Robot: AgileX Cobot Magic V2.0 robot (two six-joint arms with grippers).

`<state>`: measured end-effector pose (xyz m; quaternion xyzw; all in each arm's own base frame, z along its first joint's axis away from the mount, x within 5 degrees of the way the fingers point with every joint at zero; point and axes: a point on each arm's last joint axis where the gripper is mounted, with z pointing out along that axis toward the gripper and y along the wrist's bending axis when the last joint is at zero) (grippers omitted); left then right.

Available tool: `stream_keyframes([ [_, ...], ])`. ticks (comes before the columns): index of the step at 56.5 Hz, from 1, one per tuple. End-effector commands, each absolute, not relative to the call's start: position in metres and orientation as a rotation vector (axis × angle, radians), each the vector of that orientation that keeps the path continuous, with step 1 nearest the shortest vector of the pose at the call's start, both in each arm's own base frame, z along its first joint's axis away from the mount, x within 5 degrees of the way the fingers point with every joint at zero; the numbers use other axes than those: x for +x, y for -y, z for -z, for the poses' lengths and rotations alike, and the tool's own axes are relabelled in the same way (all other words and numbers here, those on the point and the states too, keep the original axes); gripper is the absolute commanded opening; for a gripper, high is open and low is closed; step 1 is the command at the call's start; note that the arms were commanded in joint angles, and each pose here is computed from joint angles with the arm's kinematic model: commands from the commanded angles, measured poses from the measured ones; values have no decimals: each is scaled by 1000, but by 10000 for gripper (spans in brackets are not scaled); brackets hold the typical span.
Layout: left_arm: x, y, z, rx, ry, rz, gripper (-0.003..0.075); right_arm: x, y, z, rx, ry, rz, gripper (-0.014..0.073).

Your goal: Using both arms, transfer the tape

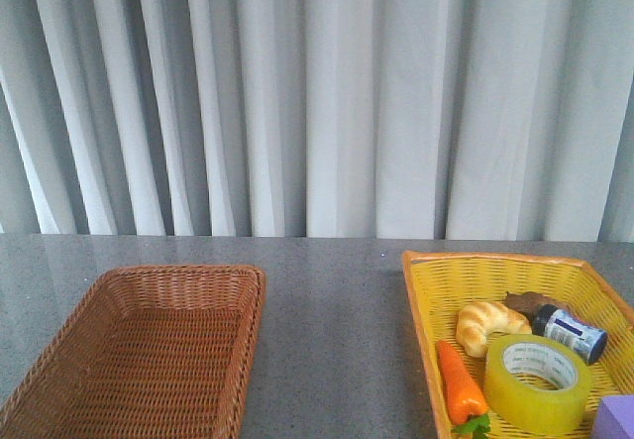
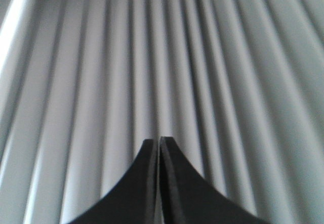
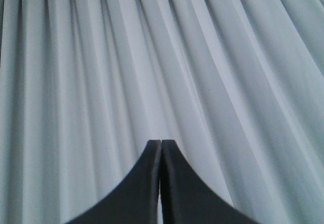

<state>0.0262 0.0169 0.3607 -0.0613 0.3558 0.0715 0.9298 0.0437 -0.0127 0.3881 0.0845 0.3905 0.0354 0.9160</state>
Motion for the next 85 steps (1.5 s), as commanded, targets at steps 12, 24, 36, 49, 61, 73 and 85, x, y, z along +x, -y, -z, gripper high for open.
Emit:
stream_keyframes([
  [12,107,-4,-439,-33,-1145,-58,-6,136,-8,-441,-2,-1335,-100,-7],
  [24,161,10,-415,115,-1429,-34,-6,176,-12,-413,-79,-1551,-46,-7],
  [36,207,13,-385,121,-1596,-25,-6,196,-13,-400,-71,-1630,-61,-7],
  [49,229,15,-364,118,-1696,-2,-6,200,-14,-398,-21,-1632,-112,-7],
  [61,227,20,-357,152,-1775,62,-4,200,-16,-394,7,-1676,-168,-5],
  [73,228,18,-360,144,-1744,33,27,198,-18,-387,-78,-1753,-124,50],
  [85,228,18,-361,130,-1735,33,160,198,-18,-385,-92,-1776,-126,250],
])
